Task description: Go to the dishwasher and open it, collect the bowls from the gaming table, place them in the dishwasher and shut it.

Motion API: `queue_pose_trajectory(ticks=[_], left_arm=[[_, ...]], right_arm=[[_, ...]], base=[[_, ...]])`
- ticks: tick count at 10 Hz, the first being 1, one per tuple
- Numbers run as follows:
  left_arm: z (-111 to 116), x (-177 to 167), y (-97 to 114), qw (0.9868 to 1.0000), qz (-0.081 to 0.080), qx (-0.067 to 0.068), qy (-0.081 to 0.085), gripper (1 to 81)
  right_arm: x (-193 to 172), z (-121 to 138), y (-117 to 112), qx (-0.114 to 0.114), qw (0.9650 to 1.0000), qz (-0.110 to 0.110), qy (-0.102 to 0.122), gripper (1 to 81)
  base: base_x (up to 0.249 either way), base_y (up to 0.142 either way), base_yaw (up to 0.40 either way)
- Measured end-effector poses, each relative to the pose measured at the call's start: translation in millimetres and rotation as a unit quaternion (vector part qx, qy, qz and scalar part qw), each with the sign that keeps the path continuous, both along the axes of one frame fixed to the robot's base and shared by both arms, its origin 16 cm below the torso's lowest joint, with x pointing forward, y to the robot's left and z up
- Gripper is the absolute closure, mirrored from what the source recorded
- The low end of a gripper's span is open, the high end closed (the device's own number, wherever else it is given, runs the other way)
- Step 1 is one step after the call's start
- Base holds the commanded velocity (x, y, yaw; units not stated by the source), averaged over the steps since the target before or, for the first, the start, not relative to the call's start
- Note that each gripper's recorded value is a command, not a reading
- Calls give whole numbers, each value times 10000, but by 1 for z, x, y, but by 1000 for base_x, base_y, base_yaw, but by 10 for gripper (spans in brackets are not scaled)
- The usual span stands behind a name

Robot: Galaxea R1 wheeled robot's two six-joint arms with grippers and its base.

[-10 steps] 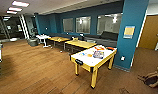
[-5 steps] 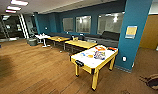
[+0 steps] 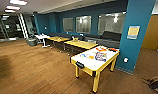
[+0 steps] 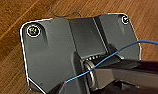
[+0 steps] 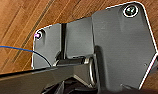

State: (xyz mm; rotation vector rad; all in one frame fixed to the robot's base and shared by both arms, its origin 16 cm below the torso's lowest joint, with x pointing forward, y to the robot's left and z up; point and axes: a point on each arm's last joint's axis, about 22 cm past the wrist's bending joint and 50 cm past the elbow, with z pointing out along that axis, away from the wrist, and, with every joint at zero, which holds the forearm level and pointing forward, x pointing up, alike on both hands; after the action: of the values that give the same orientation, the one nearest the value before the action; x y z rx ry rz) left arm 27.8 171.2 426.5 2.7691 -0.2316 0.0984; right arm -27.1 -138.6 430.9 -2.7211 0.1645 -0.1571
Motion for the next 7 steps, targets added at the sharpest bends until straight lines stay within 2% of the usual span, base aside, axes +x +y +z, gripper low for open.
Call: queue_pose_trajectory(ticks=[7], left_arm=[[0,0,0,10000,2,2,2,10]], right_arm=[[4,0,0,-1,10000,1,-26,10]], base=[[138,0,0]])
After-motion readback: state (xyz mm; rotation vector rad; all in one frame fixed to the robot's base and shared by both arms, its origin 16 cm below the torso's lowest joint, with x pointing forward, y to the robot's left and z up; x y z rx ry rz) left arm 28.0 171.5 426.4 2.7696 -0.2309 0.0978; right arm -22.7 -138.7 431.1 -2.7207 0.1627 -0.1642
